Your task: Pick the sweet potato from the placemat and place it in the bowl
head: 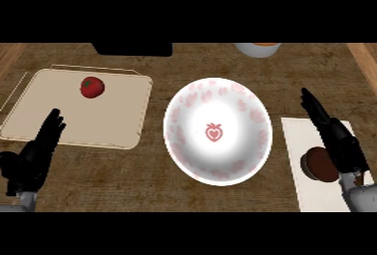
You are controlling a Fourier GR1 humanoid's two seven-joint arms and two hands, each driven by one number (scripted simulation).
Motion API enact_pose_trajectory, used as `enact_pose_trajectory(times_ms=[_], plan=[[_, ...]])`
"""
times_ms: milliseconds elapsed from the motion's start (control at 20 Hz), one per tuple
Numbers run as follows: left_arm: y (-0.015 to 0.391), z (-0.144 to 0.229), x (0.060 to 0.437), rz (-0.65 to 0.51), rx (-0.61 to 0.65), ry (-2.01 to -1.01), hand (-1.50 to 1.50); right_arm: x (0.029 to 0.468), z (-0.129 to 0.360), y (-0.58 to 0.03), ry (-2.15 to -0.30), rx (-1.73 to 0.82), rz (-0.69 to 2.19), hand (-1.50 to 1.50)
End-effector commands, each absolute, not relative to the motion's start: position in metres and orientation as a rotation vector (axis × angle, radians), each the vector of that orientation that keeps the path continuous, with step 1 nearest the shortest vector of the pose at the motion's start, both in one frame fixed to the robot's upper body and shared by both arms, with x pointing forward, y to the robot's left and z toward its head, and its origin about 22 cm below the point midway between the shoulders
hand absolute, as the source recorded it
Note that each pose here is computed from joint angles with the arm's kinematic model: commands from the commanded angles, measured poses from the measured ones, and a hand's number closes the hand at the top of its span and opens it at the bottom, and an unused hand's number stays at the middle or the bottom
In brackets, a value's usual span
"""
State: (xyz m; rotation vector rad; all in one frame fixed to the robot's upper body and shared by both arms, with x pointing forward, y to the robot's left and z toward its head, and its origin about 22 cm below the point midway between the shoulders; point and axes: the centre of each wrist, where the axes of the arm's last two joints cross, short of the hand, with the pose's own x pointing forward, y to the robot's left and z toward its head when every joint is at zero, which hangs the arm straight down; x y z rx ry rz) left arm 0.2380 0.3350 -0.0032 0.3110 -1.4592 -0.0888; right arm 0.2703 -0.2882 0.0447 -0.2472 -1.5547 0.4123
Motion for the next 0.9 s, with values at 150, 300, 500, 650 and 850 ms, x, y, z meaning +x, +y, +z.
enact_pose_trajectory(times_ms=[150, 300, 500, 650, 850], plan=[[0.321, 0.047, 0.286, -0.031, 0.293, -1.714, 0.0, 0.308, 0.041, -0.233, -1.497, -0.105, 0.502, -1.5], [0.319, 0.061, 0.283, -0.032, 0.255, -1.757, 0.0, 0.297, 0.047, -0.303, -1.356, -0.624, 0.956, -1.5], [0.337, 0.074, 0.288, 0.03, 0.267, -1.783, 0.0, 0.276, 0.013, -0.258, -1.62, -0.814, 0.72, -1.5], [0.332, 0.086, 0.293, 0.052, 0.266, -1.766, 0.0, 0.238, -0.004, -0.227, -1.609, -0.813, 0.784, -1.5], [0.349, 0.084, 0.288, 0.033, 0.278, -1.784, 0.0, 0.241, 0.033, -0.213, -1.482, -0.972, 0.91, -1.5]])
